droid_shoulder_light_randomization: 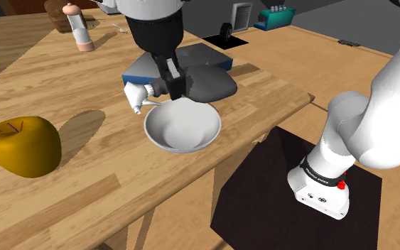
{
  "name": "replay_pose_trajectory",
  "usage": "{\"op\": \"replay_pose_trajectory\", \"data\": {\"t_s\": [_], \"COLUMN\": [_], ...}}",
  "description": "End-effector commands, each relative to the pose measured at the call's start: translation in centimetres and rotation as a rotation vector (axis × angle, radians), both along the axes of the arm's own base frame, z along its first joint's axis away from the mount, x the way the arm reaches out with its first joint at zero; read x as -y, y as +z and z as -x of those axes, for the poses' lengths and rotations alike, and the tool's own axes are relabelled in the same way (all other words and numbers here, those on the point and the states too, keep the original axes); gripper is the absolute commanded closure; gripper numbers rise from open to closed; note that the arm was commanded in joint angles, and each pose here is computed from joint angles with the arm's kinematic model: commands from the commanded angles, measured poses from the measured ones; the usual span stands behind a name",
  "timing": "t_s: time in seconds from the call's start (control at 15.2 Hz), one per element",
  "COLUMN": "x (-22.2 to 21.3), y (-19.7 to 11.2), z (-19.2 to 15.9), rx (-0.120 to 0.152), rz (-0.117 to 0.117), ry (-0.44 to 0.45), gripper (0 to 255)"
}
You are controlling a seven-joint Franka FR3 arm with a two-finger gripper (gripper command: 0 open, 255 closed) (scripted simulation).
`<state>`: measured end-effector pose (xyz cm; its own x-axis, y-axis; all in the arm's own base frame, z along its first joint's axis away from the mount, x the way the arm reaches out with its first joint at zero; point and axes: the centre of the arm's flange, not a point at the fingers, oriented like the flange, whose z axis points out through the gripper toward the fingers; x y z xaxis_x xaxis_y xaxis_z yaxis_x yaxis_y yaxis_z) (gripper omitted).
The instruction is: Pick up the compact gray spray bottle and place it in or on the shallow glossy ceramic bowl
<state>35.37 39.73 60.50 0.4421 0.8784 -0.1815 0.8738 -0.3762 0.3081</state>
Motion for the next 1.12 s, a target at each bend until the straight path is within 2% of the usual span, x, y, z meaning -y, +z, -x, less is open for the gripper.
{"op": "replay_pose_trajectory", "data": {"t_s": [0.0, 0.66, 1.06], "x": [0.2, 0.2, 0.2], "y": [-1.1, -6.4, -6.6], "z": [0.4, 0.4, 0.4], "rx": [0.0, 0.0, 0.0], "rz": [0.0, 0.0, 0.0], "ry": [-0.002, -0.002, -0.002], "gripper": [255, 255, 255]}}
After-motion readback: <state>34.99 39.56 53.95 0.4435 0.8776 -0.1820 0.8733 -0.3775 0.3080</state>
